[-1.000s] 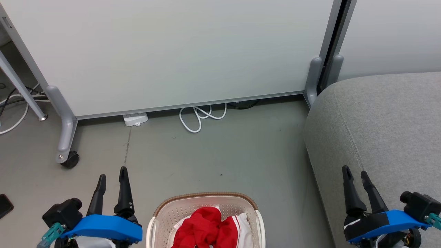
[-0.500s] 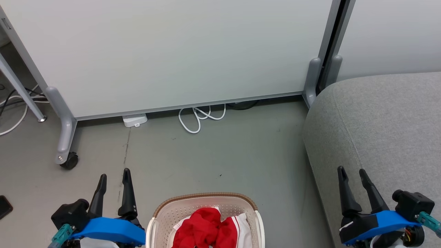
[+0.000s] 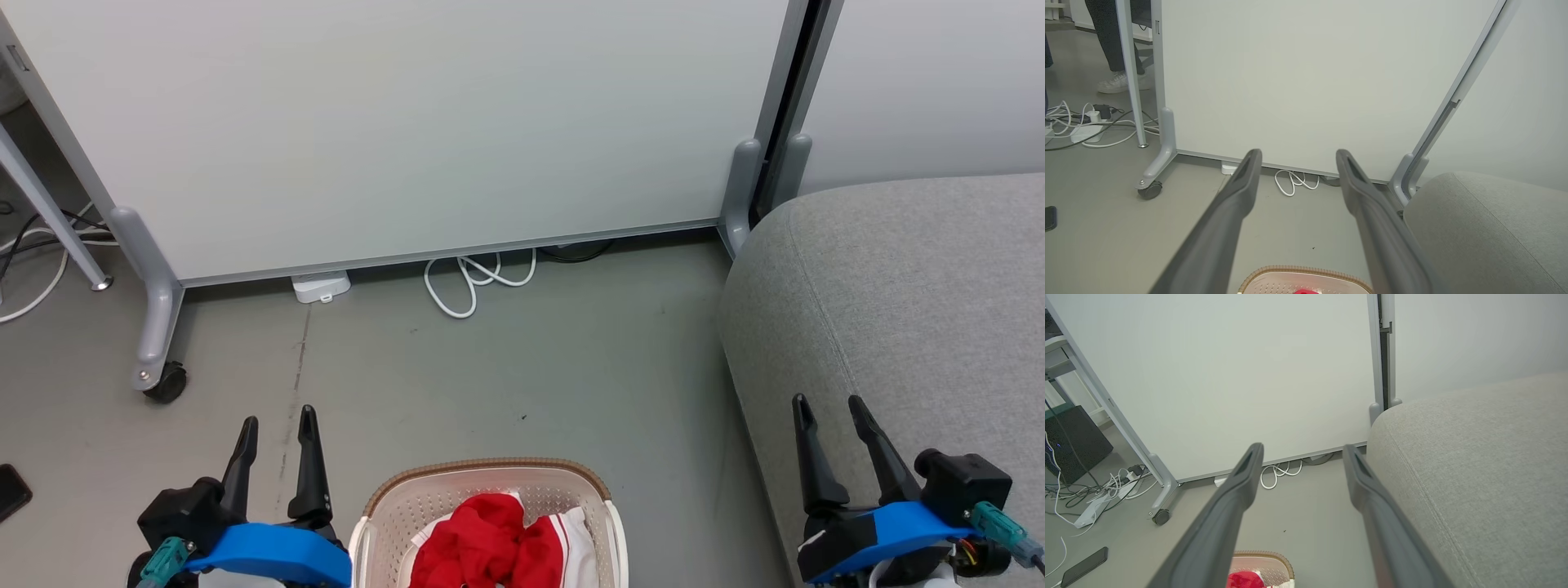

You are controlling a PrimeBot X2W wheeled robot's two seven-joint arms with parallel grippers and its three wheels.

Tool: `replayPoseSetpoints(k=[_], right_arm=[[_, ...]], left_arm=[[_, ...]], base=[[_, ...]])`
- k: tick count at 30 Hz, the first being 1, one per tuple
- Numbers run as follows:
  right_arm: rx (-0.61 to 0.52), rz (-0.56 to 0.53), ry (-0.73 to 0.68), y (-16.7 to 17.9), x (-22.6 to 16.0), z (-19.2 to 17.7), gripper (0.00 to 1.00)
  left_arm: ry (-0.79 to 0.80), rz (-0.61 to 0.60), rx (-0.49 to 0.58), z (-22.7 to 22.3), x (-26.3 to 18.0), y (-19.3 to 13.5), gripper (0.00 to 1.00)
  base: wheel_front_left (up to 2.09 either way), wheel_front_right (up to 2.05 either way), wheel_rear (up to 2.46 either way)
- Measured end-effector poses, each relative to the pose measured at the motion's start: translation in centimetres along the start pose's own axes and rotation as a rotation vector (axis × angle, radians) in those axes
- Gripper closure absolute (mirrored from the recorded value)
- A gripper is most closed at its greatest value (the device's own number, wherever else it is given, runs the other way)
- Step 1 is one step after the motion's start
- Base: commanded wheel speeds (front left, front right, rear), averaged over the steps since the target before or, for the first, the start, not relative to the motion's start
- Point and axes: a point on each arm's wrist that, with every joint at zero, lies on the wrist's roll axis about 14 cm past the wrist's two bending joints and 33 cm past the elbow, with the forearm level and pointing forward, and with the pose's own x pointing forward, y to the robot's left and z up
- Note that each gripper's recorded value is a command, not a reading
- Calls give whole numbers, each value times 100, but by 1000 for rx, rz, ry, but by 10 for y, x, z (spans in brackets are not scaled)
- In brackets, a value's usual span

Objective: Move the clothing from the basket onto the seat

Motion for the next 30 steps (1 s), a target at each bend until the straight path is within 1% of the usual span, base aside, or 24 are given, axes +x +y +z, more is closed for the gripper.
replayPoseSetpoints(k=[12,30], right_arm=[[-97,27,-6,5,0,0,0],[-234,62,-25,11,-1,4,0]], left_arm=[[-16,-8,41,0,-1,-3,0],[-24,-47,156,-3,-3,-10,0]], base=[[0,0,0],[0,0,0]])
